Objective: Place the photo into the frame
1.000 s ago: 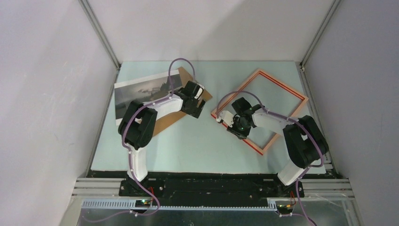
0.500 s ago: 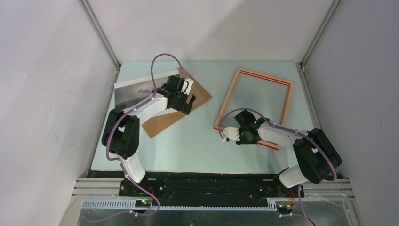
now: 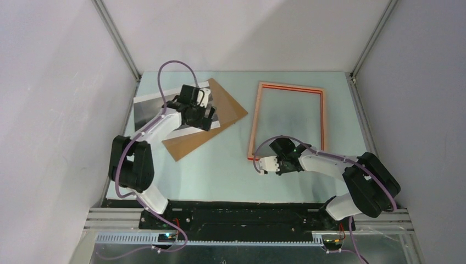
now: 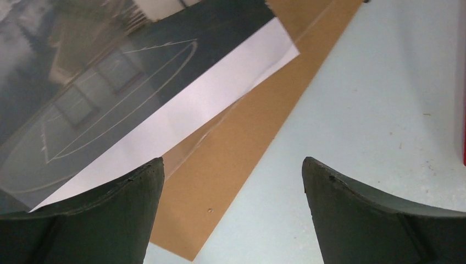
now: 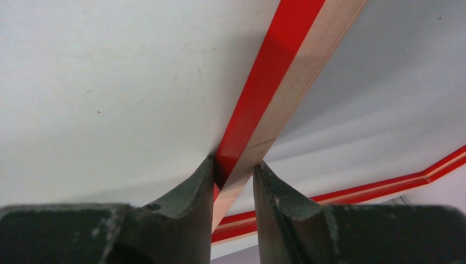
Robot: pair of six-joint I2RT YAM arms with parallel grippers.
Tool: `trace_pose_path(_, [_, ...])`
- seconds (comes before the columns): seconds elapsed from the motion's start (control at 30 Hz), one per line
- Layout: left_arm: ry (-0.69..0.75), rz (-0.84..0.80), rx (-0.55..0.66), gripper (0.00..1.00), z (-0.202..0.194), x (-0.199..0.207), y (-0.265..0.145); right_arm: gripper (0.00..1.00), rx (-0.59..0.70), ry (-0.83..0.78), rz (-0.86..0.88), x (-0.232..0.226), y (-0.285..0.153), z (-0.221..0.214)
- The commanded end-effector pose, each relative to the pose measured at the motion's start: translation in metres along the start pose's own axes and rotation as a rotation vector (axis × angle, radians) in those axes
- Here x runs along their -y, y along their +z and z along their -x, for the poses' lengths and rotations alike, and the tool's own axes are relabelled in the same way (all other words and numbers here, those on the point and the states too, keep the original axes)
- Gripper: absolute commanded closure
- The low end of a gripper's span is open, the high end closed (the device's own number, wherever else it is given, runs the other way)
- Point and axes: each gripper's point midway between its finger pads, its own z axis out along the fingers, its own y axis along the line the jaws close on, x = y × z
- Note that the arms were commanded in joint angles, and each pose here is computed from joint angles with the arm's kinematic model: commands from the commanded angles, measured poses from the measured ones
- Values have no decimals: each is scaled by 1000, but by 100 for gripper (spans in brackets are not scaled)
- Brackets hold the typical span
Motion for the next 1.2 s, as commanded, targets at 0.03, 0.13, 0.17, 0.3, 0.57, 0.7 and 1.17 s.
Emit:
trace_pose_path(0.03, [-93,53,14,0,-1,-37,-25,96,41,-55,78,-28,9,3])
trace_pose_path(0.13, [-169,64,9,0,-4,-56,-30,77,67,-16,12,-15,3,8])
trace_pose_path(0.17, [-202,76,7,0,-7,-68,-34,74,76,6,-5,-11,2,10])
trace_pose_path(0.3, [-322,133,7,0,-18,-108,-47,48,160,125,-86,12,-13,25])
trace_pose_path(0.57, [-571,264,4,0,-57,-185,-69,1,385,354,-105,61,-55,75])
trace_pose_path(0.7, [-662,272,1,0,-62,-206,-66,1,506,467,-166,113,-78,108])
trace_pose_path(1.17, [-838,230,-75,1,-66,-222,-16,1,718,738,-147,241,-74,193])
